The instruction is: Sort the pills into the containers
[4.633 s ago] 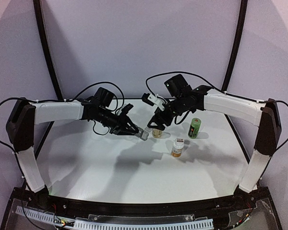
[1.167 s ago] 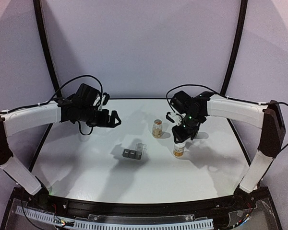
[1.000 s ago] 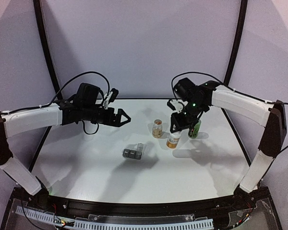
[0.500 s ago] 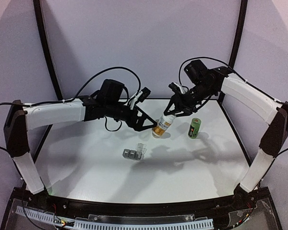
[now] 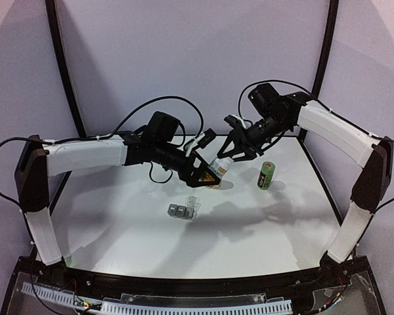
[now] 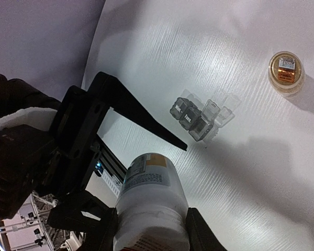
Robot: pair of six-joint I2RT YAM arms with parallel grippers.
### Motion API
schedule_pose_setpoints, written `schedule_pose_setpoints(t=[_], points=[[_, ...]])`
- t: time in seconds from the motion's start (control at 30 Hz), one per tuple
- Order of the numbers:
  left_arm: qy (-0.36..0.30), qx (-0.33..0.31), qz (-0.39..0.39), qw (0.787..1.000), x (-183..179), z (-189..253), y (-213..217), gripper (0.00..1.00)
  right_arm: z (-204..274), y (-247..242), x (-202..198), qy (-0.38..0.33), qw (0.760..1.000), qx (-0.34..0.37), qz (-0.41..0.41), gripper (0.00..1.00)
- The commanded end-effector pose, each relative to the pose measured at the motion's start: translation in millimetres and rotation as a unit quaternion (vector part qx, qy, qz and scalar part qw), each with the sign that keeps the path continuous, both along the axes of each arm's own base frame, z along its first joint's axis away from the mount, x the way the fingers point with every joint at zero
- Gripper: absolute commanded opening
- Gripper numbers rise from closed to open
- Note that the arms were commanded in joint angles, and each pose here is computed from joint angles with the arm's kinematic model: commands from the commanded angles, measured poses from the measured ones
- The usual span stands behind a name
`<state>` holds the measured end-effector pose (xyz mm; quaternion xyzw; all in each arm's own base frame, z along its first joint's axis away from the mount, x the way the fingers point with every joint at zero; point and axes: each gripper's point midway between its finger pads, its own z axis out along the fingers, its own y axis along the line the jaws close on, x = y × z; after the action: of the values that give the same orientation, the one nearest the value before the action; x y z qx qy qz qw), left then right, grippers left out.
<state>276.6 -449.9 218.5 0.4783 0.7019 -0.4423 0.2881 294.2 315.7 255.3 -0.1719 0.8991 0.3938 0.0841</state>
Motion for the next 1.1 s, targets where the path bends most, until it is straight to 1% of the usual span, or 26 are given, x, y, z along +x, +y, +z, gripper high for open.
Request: schedule_pose_setpoints(t=[0.0,0.07,0.13,0.2,0.3,0.4,0.5,0.57,0.6,0.67,0.73,0.8,0.83,0.87,0.9,0.93,1.0,1.07], points=[[0.002,0.002,-0.025,1.0,-7.6,3.2,-2.2,0.94,17.6,12.2,1.4,-0.01,0.999,0.036,0.012,0.0],[-0.001,0.006,-0.024,1.0,-7.1,2.9,-1.7,0.9,20.2,12.4,0.5,-0.012,0.999,0.039,0.014,0.0],[-0.004,0.01,-0.02,1.0,-5.3,2.8,-1.3,0.82,18.8,12.0,-0.9,-0.009,0.999,0.039,0.016,0.0],[-0.003,0.008,-0.025,1.0,-6.6,4.4,-1.8,0.71,16.3,11.8,-2.2,-0.007,0.999,0.036,0.018,0.0],[0.0,0.005,-0.028,1.0,-7.0,5.2,-3.1,0.5,17.1,12.7,-2.1,-0.01,0.999,0.042,0.02,0.0],[0.001,0.002,-0.028,1.0,-6.8,7.2,-4.1,0.33,19.8,13.9,-1.8,-0.02,0.998,0.048,0.026,0.0],[0.005,-0.004,-0.028,1.0,-6.7,10.2,-5.6,0.23,22.4,15.0,-2.4,-0.033,0.997,0.054,0.036,0.0],[0.008,-0.01,-0.029,1.0,-7.3,12.7,-6.5,0.15,25.6,15.3,-2.6,-0.048,0.996,0.059,0.043,0.01],[0.013,-0.011,-0.03,0.999,-8.7,12.6,-6.6,0.12,27.5,14.5,-2.6,-0.059,0.995,0.06,0.048,0.04],[0.015,-0.015,-0.033,0.999,-10.3,14.6,-6.6,0.1,34.4,12.2,-1.8,-0.087,0.993,0.063,0.051,0.15],[0.016,-0.018,-0.038,0.999,-12.5,15.0,-5.8,0.07,45.9,11.8,-3.2,-0.123,0.988,0.076,0.06,0.31],[0.013,-0.022,-0.039,0.999,-13.5,17.0,-5.6,0.03,56.8,10.7,-5.9,-0.16,0.98,0.088,0.075,0.62],[0.012,-0.022,-0.038,0.999,-13.3,18.0,-5.3,0.01,62.6,9.1,-6.5,-0.186,0.975,0.091,0.082,0.8],[0.009,-0.024,-0.036,0.999,-13.1,19.6,-4.7,0.01,66.7,6.2,-6.8,-0.214,0.969,0.09,0.087,0.92],[0.008,-0.024,-0.034,0.999,-13.3,20.4,-3.9,0.01,70.4,1.9,-7.4,-0.245,0.961,0.083,0.093,0.98],[0.007,-0.024,-0.032,0.999,-13.8,21.7,-2.6,0.01,75.1,-2.5,-8.7,-0.282,0.951,0.079,0.1,0.99],[0.014,-0.022,-0.018,0.999,-12.2,18.9,-0.5,0.01,83.1,-11.9,-8.4,-0.369,0.922,0.065,0.102,0.99],[0.011,-0.033,-0.012,0.999,-10.4,22.2,-0.4,0.01,85.6,-21.8,-13.8,-0.459,0.881,0.037,0.111,0.99]])
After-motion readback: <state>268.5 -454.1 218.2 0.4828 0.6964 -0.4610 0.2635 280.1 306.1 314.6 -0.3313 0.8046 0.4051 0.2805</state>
